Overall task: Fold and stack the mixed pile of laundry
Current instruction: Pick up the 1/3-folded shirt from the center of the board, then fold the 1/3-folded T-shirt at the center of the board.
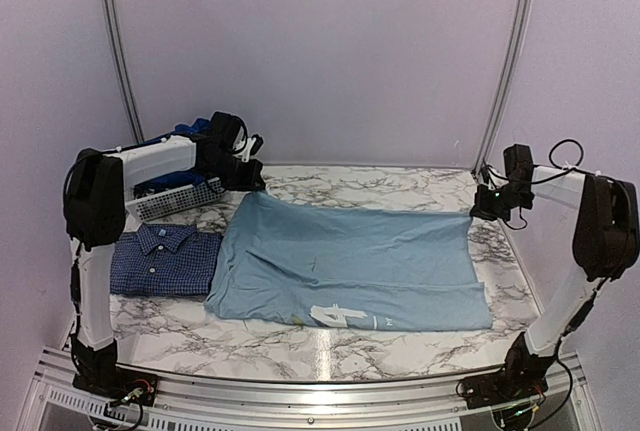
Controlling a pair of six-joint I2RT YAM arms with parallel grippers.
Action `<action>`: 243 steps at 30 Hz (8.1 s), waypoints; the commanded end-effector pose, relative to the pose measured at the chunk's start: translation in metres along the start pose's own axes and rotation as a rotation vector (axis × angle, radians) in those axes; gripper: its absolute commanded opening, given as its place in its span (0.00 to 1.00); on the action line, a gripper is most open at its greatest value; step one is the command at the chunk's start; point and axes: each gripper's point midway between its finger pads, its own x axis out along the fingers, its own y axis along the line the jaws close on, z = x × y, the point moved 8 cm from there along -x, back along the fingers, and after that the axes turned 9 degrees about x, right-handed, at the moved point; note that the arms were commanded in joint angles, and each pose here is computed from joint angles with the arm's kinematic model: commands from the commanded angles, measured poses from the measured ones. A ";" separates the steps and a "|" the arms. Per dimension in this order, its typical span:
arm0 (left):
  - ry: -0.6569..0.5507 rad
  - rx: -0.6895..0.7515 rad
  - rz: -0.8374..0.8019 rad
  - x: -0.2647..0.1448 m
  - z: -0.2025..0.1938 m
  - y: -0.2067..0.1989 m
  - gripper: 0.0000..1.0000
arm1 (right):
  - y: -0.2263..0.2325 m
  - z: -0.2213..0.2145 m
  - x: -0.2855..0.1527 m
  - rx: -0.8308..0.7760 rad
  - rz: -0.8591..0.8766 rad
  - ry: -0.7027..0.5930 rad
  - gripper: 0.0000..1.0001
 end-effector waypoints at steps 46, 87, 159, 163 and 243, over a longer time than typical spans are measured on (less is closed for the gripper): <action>0.193 0.116 -0.017 -0.030 -0.169 -0.050 0.00 | -0.045 -0.107 -0.013 0.186 -0.227 0.165 0.00; 0.249 0.118 -0.014 0.018 -0.153 -0.112 0.60 | -0.081 -0.080 0.031 0.247 -0.190 0.233 0.40; 0.185 0.813 -0.336 -0.045 -0.234 -0.207 0.28 | 0.181 -0.179 -0.002 -0.377 0.642 0.460 0.48; 0.168 0.821 -0.368 -0.052 -0.231 -0.210 0.23 | 0.218 -0.209 0.006 -0.449 0.696 0.539 0.42; 0.258 0.005 -0.004 -0.015 -0.189 -0.156 0.98 | 0.034 -0.132 0.041 -0.150 -0.012 0.420 0.44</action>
